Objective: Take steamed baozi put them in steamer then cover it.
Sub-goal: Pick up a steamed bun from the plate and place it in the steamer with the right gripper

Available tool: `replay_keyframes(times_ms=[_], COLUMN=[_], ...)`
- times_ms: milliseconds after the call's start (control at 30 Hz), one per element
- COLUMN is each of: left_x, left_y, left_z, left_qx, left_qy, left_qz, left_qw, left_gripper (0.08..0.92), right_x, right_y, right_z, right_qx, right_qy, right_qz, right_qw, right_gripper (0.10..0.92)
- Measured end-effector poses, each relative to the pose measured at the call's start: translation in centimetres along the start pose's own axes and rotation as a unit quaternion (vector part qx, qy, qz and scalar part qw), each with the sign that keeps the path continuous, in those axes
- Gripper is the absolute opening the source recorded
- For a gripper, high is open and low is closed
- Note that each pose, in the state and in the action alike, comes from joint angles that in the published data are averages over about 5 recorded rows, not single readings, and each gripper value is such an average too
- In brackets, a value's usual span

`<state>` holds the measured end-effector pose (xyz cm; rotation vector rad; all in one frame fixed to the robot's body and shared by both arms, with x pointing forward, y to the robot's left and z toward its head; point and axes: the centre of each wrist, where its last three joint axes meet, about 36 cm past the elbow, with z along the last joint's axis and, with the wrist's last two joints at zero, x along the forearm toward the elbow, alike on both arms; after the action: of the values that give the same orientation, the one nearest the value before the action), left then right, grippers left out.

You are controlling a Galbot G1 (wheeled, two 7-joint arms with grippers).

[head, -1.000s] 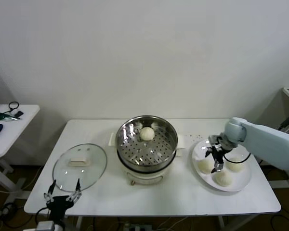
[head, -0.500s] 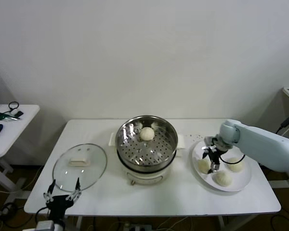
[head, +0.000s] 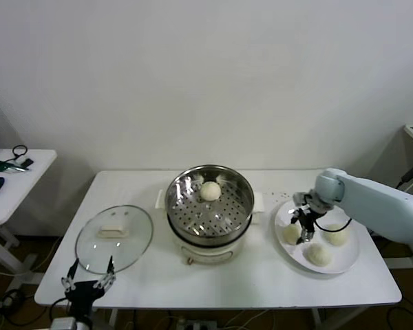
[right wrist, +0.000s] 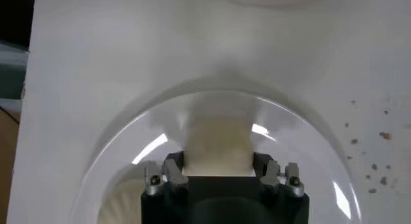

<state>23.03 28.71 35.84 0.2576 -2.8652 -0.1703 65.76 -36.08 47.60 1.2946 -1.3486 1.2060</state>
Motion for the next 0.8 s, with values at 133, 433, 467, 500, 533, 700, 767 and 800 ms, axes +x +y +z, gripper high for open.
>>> replay_keyframes(times_ms=[133,433,467,500,533,700,767,800], left_x=[0.2,0.7,0.8,0.9,1.0,1.4,1.6,1.7], left_y=[-0.1,-0.5,-0.6,-0.6,-0.7,-0.9,-0.9,-0.9], left_z=[-0.1,-0.2,-0.1,-0.1,-0.1,0.0,-0.1,-0.1], left_qx=[0.001,0.001,0.002,0.002,0.002,0.004,0.003,0.003], left_qy=[-0.002,-0.004,-0.005,-0.005,-0.005,-0.007,-0.007,-0.008], left_qz=[0.006,0.018,0.020,0.022,0.024,0.033,0.035,0.037], left_qw=[1.000,1.000,1.000,1.000,1.000,0.999,0.999,0.999], left_gripper=[0.823,0.823,0.823,0.823,0.823,0.823,0.823,0.823], right_x=[2.8,12.3,13.4,14.4,15.5,19.2,20.1,20.4], right_y=[-1.0,-4.1,-4.4,-4.7,-5.0,-5.9,-6.1,-6.2], right_z=[-0.3,-3.4,-3.9,-4.6,-5.3,-9.2,-10.9,-11.8], right_qx=[0.000,0.016,0.019,0.022,0.025,0.040,0.047,0.050], right_qy=[-0.009,-0.038,-0.041,-0.044,-0.048,-0.068,-0.074,-0.076], right_qz=[0.015,0.058,0.063,0.067,0.071,0.084,0.087,0.089], right_qw=[1.000,0.997,0.997,0.997,0.996,0.993,0.992,0.992], right_gripper=[0.679,0.686,0.687,0.687,0.687,0.687,0.687,0.687])
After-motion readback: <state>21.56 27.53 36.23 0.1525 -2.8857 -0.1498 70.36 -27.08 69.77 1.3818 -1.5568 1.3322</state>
